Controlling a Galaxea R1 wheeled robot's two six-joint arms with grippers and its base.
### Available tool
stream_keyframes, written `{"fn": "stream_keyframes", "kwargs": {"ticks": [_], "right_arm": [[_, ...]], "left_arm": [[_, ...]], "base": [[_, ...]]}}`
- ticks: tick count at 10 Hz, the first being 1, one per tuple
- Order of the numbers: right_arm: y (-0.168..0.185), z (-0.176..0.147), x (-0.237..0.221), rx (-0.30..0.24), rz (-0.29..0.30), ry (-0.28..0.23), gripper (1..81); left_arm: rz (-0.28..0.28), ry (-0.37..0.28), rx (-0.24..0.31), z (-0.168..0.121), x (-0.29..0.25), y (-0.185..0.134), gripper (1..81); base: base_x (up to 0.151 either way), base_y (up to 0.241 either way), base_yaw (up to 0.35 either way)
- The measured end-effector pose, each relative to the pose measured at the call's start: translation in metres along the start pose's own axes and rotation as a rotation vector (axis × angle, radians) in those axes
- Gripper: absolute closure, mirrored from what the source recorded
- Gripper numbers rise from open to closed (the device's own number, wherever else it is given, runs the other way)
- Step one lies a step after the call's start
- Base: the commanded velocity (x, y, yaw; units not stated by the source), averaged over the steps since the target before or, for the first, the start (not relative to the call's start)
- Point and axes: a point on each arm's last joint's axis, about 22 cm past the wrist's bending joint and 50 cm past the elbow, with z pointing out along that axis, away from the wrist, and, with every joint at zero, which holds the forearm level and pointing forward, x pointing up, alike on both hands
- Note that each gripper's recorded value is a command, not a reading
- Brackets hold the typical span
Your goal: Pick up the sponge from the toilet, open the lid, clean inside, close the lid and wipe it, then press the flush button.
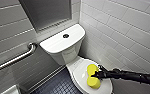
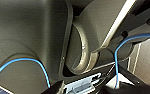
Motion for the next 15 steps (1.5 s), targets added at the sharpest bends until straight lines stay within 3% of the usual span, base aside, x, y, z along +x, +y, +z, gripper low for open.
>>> {"fn": "stream_keyframes", "kwargs": {"ticks": [2,5,8,11,13,15], "right_arm": [[-0.003,0.011,0.019,-0.012,0.011,0.018,81.1],[-0.038,0.047,0.030,0.050,-0.001,0.029,81.1],[0.006,0.053,0.054,0.017,0.096,0.123,81.1],[0.012,0.078,0.064,0.018,0.133,0.173,81.1],[0.021,0.090,0.068,0.031,0.173,0.227,81.1],[0.026,0.092,0.064,0.077,0.197,0.283,81.1]], "left_arm": [[-0.009,0.019,-0.001,-0.001,0.005,0.000,1.0],[-0.053,0.037,0.001,-0.003,-0.007,-0.004,1.0],[-0.057,0.033,0.005,-0.004,-0.009,-0.007,1.0],[-0.064,0.025,0.008,-0.005,-0.013,-0.010,1.0],[-0.063,0.026,0.008,-0.005,-0.013,-0.010,1.0],[-0.062,0.027,0.008,-0.005,-0.012,-0.010,1.0]], "base": [[0.000,0.000,0.000],[0.000,0.000,0.000],[0.000,0.000,0.000],[0.000,0.000,0.000],[0.000,0.000,0.000],[0.000,0.000,0.000]]}}
